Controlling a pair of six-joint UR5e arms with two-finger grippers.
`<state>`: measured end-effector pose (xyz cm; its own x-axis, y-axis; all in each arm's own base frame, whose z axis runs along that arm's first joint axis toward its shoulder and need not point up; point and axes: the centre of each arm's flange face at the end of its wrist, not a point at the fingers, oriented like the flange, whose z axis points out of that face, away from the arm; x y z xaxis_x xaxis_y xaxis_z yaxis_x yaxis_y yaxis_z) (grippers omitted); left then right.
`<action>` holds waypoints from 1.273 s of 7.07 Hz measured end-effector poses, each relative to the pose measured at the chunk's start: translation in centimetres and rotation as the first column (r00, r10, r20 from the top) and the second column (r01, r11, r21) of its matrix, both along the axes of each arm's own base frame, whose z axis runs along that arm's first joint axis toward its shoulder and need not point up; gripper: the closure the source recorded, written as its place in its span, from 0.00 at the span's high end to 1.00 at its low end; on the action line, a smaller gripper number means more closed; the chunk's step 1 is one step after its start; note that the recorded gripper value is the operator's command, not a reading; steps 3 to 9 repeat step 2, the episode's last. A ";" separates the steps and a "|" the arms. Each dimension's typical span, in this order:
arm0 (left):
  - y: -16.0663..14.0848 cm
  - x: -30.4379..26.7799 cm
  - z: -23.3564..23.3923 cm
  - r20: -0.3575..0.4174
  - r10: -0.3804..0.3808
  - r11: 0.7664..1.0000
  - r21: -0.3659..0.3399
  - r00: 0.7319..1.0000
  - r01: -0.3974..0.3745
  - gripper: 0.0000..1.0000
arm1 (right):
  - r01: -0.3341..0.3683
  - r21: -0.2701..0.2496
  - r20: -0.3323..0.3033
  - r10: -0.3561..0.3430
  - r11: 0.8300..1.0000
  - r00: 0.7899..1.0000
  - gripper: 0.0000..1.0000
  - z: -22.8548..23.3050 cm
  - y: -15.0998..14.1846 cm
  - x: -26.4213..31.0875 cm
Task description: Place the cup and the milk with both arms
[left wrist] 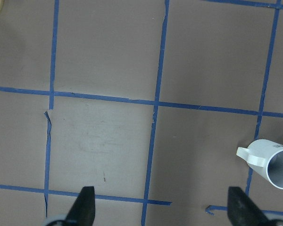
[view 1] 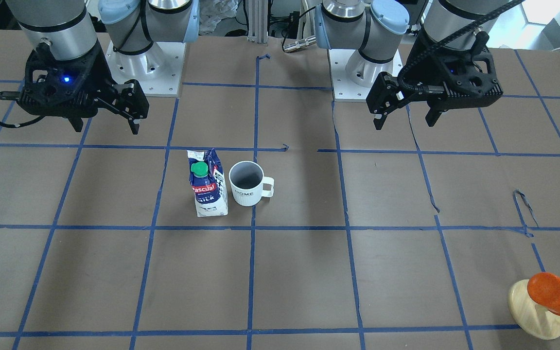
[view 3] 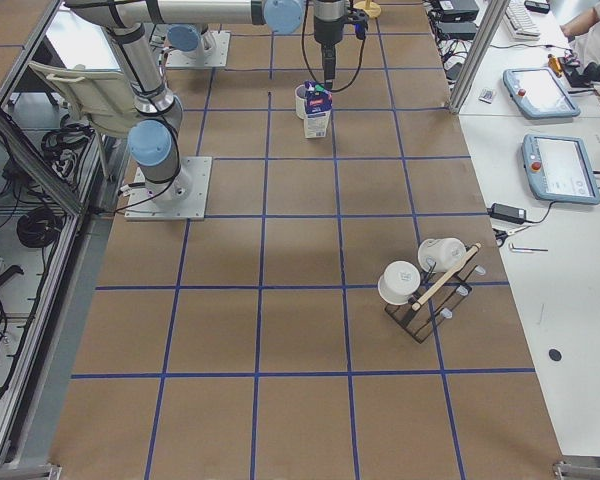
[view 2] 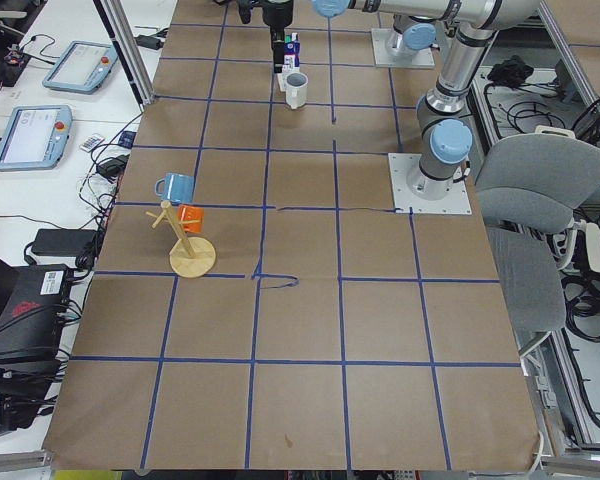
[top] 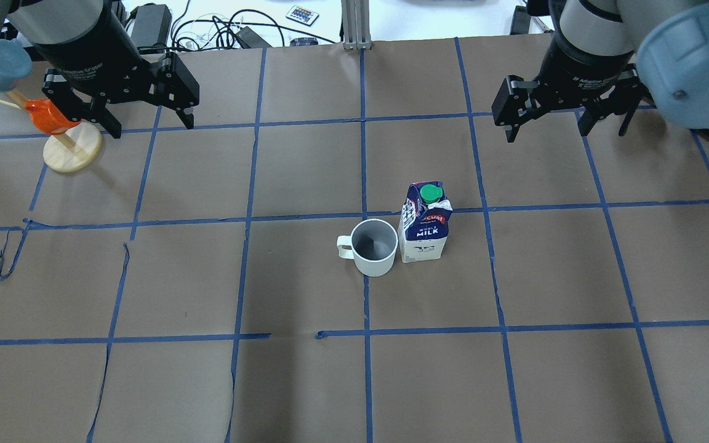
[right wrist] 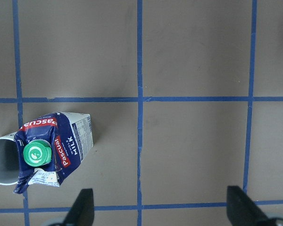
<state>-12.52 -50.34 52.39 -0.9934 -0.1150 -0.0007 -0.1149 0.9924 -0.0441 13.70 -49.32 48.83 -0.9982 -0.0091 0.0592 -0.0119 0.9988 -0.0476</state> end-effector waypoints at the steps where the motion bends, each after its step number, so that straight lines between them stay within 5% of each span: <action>1: -0.1 0.0 0.0 0.000 0.001 1.000 -0.003 1.000 -0.001 1.00 | 0.003 0.000 0.001 -0.003 1.000 1.000 1.00 0.1 0.0 -0.1; 9: -0.2 -0.1 0.0 -0.001 0.001 1.000 -0.005 1.000 -0.001 1.00 | 0.009 0.001 0.000 -0.009 1.000 1.000 1.00 0.1 0.0 -0.2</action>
